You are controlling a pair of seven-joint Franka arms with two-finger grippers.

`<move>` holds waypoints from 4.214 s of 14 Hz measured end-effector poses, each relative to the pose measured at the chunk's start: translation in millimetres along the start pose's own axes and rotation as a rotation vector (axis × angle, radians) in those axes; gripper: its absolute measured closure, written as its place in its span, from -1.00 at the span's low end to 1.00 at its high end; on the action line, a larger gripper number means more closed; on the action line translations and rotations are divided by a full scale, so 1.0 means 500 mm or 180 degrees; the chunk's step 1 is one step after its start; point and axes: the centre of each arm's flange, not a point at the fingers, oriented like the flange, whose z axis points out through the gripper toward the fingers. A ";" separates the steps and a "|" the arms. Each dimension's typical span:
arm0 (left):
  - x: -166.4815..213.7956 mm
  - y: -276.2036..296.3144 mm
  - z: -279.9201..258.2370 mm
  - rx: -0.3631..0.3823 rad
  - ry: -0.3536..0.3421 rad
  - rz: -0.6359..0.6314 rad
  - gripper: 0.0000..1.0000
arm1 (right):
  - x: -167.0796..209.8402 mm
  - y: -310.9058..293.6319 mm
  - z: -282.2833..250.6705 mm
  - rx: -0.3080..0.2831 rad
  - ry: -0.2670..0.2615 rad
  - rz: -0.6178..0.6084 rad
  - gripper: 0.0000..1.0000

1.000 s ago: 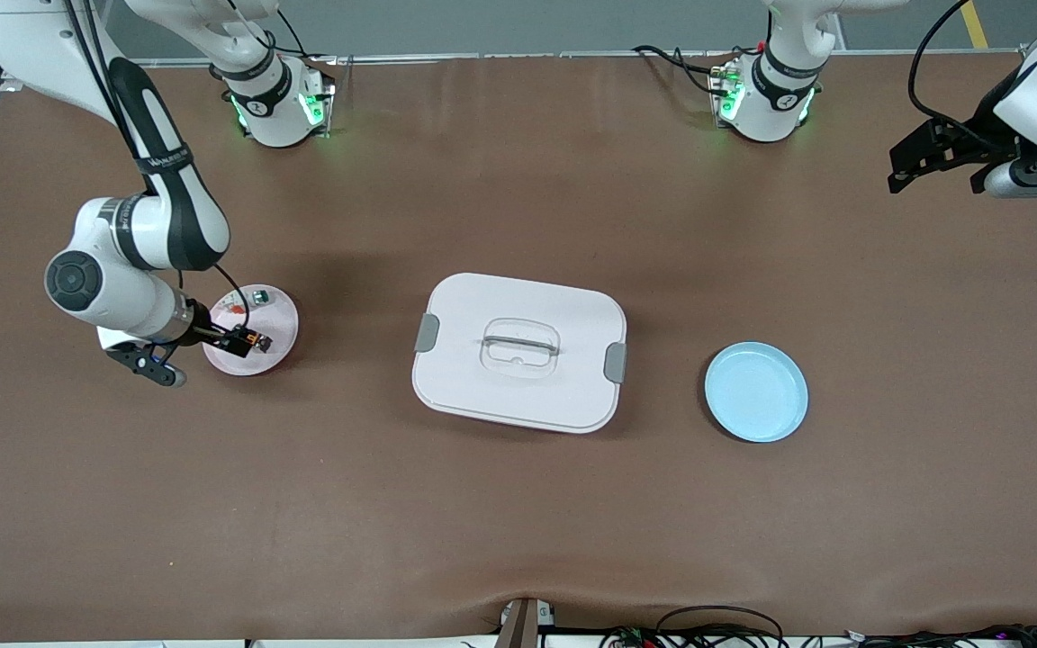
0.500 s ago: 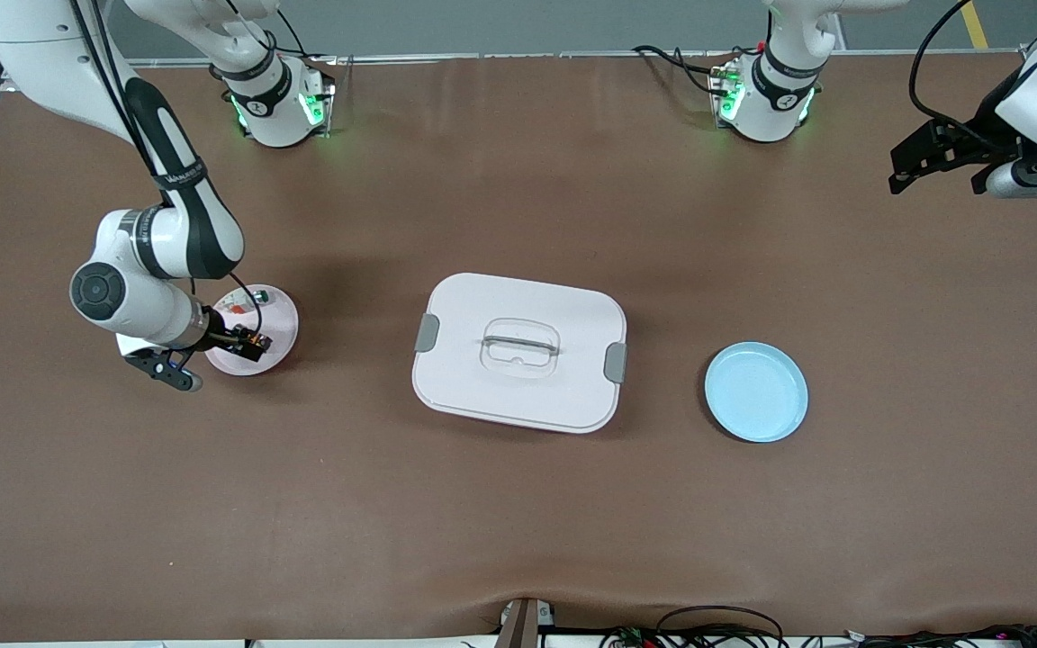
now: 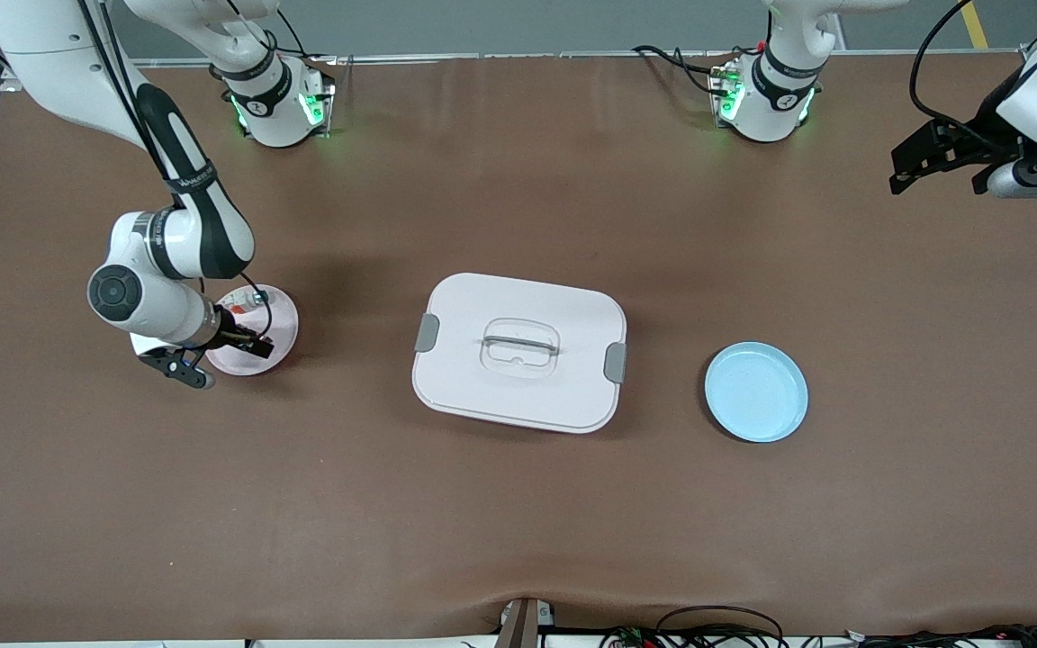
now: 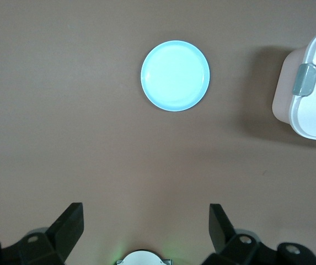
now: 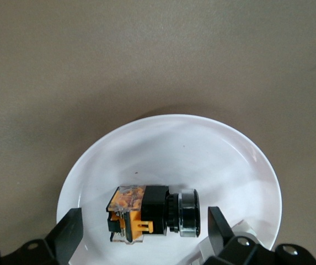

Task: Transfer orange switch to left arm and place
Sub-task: 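Close the right gripper on the orange switch, then lift the switch over the box with the right gripper while the left gripper approaches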

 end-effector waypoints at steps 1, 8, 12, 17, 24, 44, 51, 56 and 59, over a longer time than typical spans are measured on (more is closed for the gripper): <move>0.000 0.000 0.000 0.0000 0.0000 -0.0001 -1.00 | -0.001 0.001 0.003 -0.0005 -0.0009 0.0000 -1.00; 0.000 -0.001 0.000 0.0000 0.0001 -0.0004 -1.00 | -0.011 0.006 0.023 -0.0035 -0.0068 -0.0001 -1.00; 0.000 -0.003 0.000 -0.0001 0.0001 -0.0009 -1.00 | -0.013 0.006 0.030 -0.0042 -0.0080 -0.0002 -1.00; 0.000 -0.003 0.000 -0.0001 0.0001 -0.0009 -1.00 | -0.011 0.005 0.030 -0.0050 -0.0042 -0.0031 -1.00; 0.001 -0.003 0.000 -0.0001 0.0000 -0.0011 -1.00 | -0.007 0.003 0.027 -0.0088 0.0058 -0.0128 -1.00; 0.001 -0.006 0.000 -0.0002 -0.0001 -0.0019 -1.00 | -0.018 -0.014 0.029 -0.0205 -0.0122 -0.0189 -0.44; -0.001 0.011 -0.025 -0.0171 0.0083 0.0015 -1.00 | 0.017 -0.037 -0.101 -0.0192 -0.0428 -0.0020 -0.44; -0.006 0.047 -0.044 -0.0691 0.0076 0.0068 -1.00 | 0.005 -0.077 -0.194 0.0085 -0.0691 0.0299 -0.44; -0.007 0.066 -0.050 -0.1045 0.0038 0.0088 -1.00 | -0.029 -0.155 -0.272 0.0073 -0.0765 0.0505 -0.44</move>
